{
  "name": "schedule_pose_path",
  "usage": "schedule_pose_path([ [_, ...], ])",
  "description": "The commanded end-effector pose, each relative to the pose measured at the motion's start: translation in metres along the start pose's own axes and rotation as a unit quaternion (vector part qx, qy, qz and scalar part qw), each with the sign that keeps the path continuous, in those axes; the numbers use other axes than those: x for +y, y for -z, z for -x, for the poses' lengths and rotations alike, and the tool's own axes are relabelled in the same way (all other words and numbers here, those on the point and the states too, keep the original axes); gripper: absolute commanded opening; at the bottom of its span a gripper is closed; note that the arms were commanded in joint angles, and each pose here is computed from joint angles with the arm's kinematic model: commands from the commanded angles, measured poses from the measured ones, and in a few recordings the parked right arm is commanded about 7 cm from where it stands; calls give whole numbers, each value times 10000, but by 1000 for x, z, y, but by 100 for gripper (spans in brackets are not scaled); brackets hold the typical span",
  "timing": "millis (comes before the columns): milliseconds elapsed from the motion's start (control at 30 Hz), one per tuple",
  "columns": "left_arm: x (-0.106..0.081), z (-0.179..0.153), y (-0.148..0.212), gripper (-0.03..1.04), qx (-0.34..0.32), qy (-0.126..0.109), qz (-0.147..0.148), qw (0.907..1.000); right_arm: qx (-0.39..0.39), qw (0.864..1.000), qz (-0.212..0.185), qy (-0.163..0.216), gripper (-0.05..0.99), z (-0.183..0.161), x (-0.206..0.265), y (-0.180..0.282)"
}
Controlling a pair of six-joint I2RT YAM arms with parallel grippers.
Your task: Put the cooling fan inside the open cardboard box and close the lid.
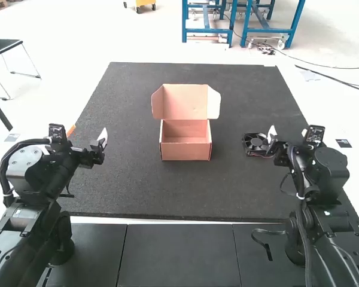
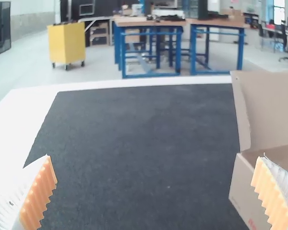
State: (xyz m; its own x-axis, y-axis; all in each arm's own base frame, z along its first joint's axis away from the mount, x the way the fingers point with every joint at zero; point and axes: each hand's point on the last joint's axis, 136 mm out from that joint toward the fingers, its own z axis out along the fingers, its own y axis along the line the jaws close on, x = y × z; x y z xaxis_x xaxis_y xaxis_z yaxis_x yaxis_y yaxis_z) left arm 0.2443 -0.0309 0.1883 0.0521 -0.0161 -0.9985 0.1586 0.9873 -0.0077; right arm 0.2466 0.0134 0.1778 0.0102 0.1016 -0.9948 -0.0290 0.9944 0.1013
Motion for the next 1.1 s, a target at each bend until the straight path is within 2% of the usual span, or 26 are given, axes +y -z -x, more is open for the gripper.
schedule_pose_path([
  [0,5,2,0,96,-83,55,124,9999,-232,9997,-117,23,91,10,-5,1],
  [233,9,35,3,96,-607,115,237,9978,-766,9970,-90,-8,91,42,-3,3],
  [467,13,69,-3,96,-619,129,359,9974,-510,9986,-137,15,91,64,0,-15],
  [633,21,82,-32,96,-99,219,498,9985,114,9996,-259,18,91,70,-1,-52],
  [767,26,95,-62,96,317,308,561,9974,394,9982,-362,-272,91,90,-4,-77],
  [900,30,74,-87,96,1073,359,536,9921,985,9935,-357,-442,91,93,-3,-92],
  [967,31,71,-95,96,1278,378,520,9897,1287,9902,-350,-402,91,92,-2,-94],
  [1067,31,69,-106,96,1544,397,497,9860,1662,9857,-268,-59,91,97,1,-90],
])
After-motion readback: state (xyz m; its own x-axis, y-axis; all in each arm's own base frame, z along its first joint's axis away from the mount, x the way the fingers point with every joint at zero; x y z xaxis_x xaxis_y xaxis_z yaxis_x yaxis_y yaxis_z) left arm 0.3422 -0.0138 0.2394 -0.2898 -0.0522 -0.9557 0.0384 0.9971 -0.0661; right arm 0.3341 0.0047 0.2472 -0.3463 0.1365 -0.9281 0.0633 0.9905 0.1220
